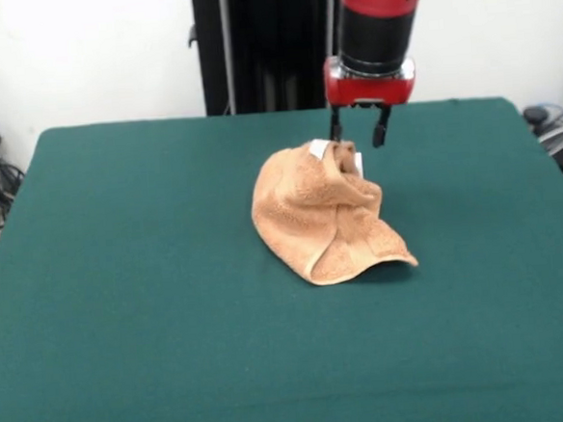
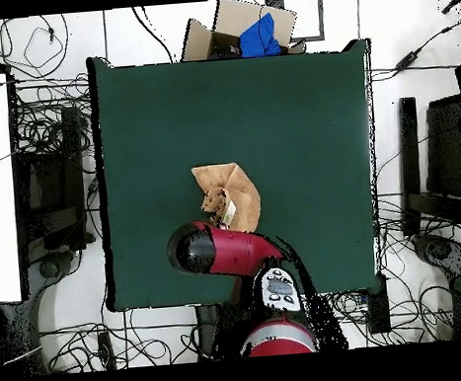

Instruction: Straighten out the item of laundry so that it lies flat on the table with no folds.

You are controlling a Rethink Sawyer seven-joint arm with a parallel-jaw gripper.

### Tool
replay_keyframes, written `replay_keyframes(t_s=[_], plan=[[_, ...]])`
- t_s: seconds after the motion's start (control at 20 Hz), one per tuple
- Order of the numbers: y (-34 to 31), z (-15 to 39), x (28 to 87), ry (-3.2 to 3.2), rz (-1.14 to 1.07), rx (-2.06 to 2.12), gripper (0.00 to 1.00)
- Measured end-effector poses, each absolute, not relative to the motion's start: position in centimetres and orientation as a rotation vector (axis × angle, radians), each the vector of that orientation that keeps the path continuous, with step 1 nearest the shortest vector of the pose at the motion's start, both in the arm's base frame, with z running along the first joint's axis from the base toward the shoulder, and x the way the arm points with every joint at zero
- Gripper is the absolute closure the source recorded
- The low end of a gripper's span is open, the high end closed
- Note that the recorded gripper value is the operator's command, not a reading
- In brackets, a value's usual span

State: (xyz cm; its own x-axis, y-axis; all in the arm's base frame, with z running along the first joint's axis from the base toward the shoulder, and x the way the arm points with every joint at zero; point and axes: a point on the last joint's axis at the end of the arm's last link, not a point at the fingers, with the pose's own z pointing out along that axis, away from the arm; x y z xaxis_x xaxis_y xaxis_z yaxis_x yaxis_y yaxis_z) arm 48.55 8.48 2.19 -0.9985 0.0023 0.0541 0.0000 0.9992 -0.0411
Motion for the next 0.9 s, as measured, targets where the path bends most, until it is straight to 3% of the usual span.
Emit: replay_keyframes(t_s=[0.9], plan=[[6.0, 3.6, 50.7, -3.024, 0.042, -0.071, 0.0]])
